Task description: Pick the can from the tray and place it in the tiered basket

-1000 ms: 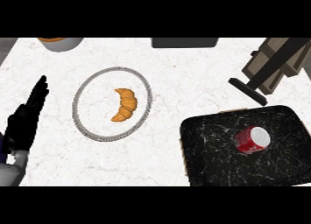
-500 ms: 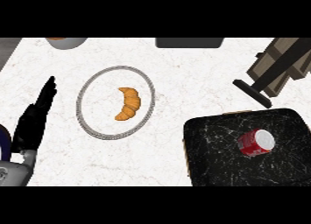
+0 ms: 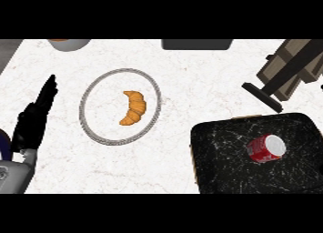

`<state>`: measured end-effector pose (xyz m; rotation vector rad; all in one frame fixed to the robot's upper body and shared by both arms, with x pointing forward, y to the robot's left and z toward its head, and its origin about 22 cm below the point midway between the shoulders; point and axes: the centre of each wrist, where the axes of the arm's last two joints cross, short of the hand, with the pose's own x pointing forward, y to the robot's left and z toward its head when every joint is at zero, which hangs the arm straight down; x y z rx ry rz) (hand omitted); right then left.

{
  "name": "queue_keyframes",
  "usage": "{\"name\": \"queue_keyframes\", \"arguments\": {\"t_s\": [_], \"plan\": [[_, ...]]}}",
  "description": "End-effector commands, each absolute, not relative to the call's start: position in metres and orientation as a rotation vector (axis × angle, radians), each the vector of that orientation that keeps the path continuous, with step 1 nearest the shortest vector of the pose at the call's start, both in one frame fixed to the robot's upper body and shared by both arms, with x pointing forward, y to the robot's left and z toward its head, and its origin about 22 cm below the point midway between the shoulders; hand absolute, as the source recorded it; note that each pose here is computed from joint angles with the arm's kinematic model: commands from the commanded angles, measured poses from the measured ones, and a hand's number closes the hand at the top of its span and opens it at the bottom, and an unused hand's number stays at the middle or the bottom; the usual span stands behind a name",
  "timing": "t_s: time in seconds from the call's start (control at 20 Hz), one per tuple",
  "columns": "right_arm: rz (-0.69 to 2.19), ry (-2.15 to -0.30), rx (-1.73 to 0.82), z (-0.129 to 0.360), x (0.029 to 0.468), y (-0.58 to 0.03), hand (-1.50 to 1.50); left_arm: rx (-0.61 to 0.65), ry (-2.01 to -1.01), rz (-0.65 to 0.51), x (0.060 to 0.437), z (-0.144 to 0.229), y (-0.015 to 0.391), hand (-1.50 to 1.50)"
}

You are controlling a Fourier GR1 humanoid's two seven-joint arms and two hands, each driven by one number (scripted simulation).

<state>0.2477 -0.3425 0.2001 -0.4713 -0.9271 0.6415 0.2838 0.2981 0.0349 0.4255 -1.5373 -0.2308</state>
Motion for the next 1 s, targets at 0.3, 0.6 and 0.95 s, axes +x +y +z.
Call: {"name": "queue_keyframes", "arguments": {"t_s": [0.3, 0.6, 0.95], "plan": [[0.721, -0.787, -0.493, 0.175, 0.248, -0.322, -1.50, 0.453, -1.530, -0.225, 0.278, 0.035, 0.295, 0.00], [0.747, -0.809, -0.513, 0.166, 0.249, -0.301, -1.50, 0.443, -1.539, -0.233, 0.267, 0.050, 0.287, 0.00], [0.786, -0.800, -0.617, 0.154, 0.239, -0.281, -1.50, 0.440, -1.551, -0.221, 0.270, 0.022, 0.297, 0.00]]}}
